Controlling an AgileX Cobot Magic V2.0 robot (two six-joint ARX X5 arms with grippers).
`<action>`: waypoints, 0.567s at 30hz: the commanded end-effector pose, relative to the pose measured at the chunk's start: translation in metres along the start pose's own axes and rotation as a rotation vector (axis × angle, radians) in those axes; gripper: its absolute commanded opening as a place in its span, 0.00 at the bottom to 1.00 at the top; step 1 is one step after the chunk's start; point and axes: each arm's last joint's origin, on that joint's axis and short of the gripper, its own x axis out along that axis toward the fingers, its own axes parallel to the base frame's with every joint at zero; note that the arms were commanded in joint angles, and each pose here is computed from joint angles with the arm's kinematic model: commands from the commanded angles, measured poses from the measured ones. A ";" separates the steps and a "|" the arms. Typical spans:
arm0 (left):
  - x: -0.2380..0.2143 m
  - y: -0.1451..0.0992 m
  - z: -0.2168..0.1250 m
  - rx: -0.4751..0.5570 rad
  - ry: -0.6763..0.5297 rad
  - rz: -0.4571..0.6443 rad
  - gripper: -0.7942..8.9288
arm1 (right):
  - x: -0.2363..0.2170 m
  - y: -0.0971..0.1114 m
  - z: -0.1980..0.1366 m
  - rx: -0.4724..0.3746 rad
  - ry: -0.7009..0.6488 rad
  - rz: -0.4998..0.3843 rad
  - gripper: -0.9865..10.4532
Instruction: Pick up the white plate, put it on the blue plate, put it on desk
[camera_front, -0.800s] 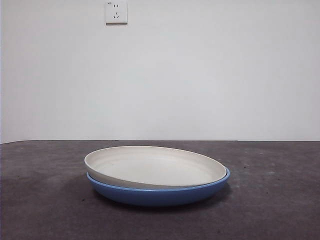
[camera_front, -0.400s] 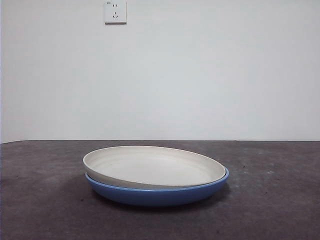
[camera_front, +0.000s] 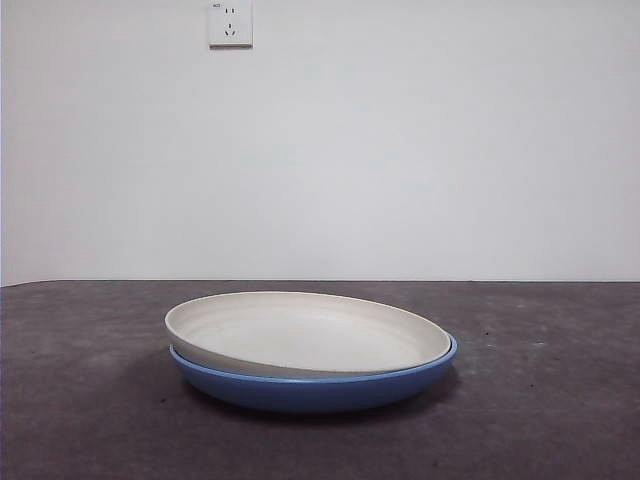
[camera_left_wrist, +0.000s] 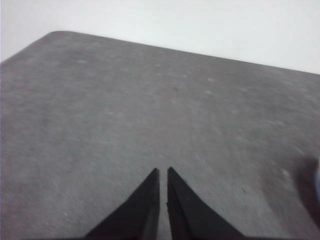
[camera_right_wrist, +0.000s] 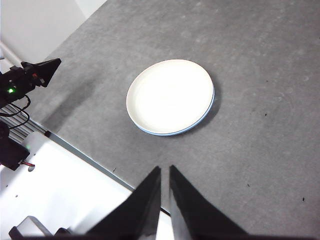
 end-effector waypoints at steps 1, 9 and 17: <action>0.003 0.002 -0.008 -0.009 0.012 0.016 0.11 | -0.003 0.001 0.003 -0.018 -0.022 0.013 0.11; 0.003 0.001 -0.007 0.007 -0.009 0.081 0.11 | -0.003 0.001 0.003 -0.018 -0.022 0.013 0.11; 0.003 0.000 -0.009 0.082 0.013 0.085 0.11 | -0.003 0.001 0.003 -0.018 -0.022 0.013 0.11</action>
